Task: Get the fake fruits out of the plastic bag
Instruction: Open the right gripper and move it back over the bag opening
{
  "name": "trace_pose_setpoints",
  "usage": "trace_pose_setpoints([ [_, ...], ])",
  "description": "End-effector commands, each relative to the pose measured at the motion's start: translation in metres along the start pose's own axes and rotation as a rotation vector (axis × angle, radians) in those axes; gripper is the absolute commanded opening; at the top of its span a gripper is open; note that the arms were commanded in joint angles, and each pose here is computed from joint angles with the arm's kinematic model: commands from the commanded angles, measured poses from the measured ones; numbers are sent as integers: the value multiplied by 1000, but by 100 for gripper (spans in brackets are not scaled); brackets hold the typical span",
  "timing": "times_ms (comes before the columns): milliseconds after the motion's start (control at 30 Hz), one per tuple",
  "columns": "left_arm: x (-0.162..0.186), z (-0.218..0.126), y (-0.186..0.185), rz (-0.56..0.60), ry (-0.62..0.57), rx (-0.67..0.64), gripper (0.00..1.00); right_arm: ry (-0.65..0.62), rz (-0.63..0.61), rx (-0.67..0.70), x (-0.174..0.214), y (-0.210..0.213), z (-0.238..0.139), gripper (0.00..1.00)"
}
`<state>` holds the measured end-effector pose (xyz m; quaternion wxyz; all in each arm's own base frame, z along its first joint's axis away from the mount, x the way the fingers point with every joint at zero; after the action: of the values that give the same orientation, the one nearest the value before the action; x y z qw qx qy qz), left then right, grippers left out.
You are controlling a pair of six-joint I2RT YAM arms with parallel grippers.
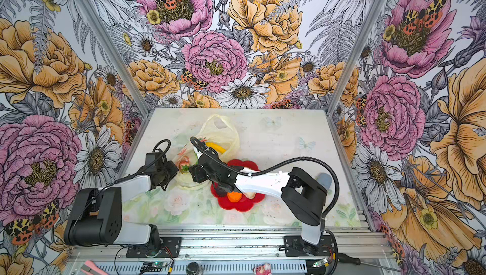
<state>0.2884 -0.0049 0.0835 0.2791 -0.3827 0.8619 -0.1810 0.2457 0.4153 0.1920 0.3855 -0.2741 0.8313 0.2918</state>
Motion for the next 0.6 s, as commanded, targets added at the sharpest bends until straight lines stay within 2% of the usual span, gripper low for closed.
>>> trace_pose_setpoints([
  [0, 7, 4, -5, 7, 29, 41, 0, 88, 49, -44, 5, 2, 20, 68],
  [100, 11, 6, -8, 24, 39, 46, 0, 114, 74, -48, 3, 2, 38, 64],
  [333, 17, 10, -7, 37, 52, 37, 0, 143, 126, -43, 4, -5, 69, 48],
  [567, 19, 11, -6, 50, 51, 38, 0, 187, 166, -10, 12, -19, 87, 40],
])
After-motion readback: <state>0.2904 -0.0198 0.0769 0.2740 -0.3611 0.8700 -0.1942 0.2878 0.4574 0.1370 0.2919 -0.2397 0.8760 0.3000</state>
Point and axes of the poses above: each gripper's point midway between its finger pads, its own z axis out along the fingers, its own y axis along the line the jaws close on, x = y × z, the point moved 7 cm from there along -z, back along the fingers, and after that the axes turned 5 degrees about -z, right-handed, at the moved point
